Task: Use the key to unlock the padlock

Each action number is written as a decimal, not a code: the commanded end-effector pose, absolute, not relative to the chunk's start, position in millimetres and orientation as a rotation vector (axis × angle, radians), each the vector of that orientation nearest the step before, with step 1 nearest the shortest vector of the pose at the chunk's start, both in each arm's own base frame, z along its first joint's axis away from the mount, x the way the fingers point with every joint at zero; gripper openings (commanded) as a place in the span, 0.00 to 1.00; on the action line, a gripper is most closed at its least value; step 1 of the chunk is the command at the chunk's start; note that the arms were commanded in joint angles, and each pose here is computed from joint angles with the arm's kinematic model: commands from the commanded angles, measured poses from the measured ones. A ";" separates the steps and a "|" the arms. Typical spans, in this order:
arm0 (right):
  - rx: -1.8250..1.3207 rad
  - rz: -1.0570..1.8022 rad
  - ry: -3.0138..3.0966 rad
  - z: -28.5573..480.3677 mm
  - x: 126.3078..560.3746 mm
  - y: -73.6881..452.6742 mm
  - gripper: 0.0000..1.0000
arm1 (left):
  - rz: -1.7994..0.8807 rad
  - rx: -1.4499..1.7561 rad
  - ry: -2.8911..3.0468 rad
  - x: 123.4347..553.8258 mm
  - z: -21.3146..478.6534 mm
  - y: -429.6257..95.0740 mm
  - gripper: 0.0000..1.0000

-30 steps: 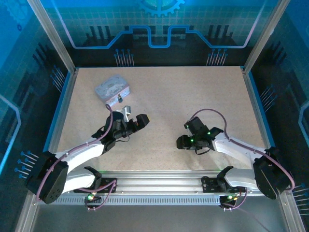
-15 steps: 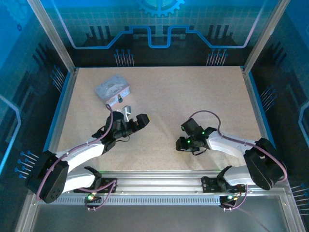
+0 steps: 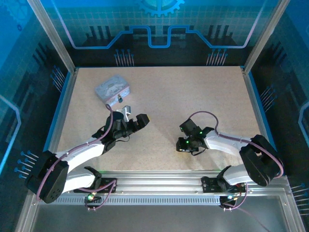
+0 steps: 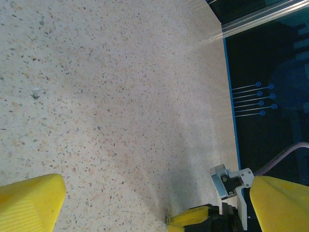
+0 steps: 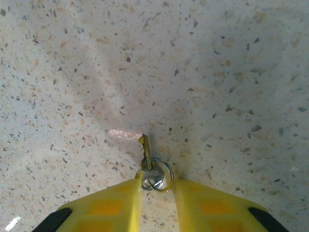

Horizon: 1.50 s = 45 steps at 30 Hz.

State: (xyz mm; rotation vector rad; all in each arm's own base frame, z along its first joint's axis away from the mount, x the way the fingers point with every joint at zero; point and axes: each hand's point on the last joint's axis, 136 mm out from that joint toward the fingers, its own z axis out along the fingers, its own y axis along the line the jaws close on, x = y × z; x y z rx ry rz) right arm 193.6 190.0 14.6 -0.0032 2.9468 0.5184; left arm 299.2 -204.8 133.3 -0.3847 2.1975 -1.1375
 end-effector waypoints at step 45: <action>-0.016 1.060 2.331 139.9 249.1 256.1 0.00 | -1.387 -0.172 2.095 286.7 203.6 -251.4 0.77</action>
